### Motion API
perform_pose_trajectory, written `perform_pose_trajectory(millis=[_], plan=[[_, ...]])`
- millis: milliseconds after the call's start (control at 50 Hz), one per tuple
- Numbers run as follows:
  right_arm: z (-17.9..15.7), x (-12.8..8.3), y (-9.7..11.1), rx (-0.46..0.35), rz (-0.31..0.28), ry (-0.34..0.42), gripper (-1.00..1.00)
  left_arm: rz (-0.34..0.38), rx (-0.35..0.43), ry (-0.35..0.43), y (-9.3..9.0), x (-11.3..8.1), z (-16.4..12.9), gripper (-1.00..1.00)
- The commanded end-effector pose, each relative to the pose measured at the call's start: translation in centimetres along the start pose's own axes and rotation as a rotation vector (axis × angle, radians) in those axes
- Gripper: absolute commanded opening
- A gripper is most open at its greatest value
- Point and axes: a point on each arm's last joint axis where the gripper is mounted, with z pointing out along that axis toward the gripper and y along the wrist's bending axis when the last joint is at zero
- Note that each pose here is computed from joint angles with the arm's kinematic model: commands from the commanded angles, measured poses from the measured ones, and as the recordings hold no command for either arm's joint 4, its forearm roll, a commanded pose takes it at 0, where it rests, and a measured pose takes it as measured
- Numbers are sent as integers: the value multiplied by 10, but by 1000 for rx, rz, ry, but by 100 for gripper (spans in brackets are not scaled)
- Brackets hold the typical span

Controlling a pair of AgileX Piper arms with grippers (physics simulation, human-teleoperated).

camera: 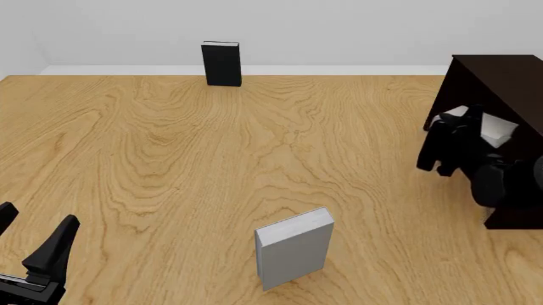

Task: Pick up the book on the right and place it on the cabinet shelf.

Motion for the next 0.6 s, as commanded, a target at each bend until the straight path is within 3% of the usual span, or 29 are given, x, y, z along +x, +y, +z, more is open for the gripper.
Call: perform_pose_trajectory(millis=[20, 600], plan=[[10, 11, -5, 36, 20, 25, -100, 3, -2, 1, 0, 0, 0, 100], [33, 20, -4, 34, 24, 48, -100, 3, -1, 7, 0, 1, 0, 100]])
